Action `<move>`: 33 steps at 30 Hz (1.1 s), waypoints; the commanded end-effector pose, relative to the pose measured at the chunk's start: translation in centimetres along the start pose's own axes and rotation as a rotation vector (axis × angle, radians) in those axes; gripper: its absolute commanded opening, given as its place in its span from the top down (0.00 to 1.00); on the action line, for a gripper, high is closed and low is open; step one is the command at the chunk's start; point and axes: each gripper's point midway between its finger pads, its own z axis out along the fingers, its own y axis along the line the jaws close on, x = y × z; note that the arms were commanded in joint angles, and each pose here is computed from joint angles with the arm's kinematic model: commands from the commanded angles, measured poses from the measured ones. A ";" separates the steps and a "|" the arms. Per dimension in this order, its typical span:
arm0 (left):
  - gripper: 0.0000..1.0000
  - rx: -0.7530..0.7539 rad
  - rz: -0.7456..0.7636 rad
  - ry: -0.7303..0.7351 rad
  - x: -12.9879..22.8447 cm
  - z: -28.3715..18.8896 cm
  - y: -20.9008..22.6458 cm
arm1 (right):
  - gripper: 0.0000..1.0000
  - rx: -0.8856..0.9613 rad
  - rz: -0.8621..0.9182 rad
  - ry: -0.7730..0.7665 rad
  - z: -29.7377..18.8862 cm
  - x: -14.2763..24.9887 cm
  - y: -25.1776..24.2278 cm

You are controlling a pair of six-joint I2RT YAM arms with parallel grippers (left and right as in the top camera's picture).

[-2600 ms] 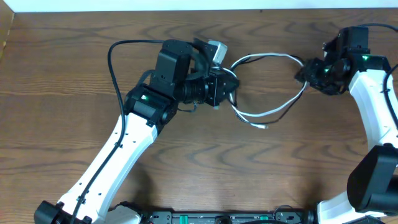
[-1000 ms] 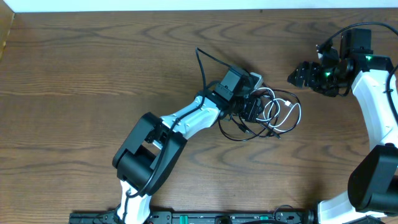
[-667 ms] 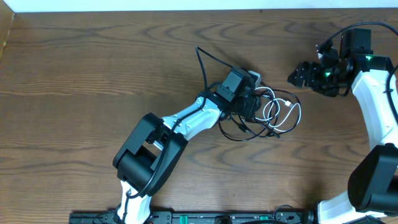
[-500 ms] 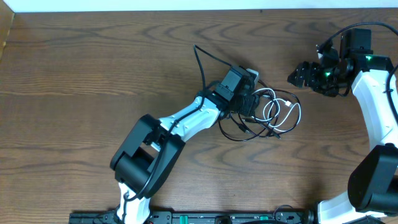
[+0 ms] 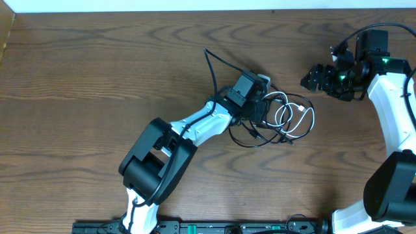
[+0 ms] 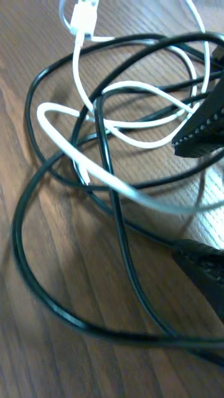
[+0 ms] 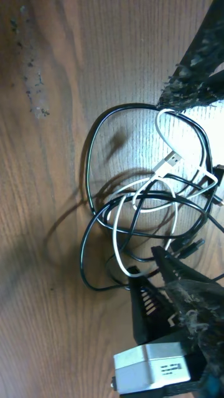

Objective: Untangle cables

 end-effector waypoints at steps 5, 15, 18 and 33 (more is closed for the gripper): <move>0.63 -0.029 0.032 -0.003 0.6 1.7 -1.0 | 0.18 0.004 0.008 0.003 -0.2 0.0 0.2; 0.92 -0.022 0.048 -0.216 -7.4 -8.9 -3.8 | 0.17 -0.004 -0.017 0.013 0.2 0.3 1.2; 0.93 0.024 0.076 -0.366 -10.5 -16.2 -6.5 | 0.17 -0.010 -0.033 0.015 0.4 0.4 1.8; 0.93 0.192 0.124 -0.935 -16.8 -38.8 -12.5 | 0.18 -0.471 -0.224 0.018 -1.3 0.9 10.0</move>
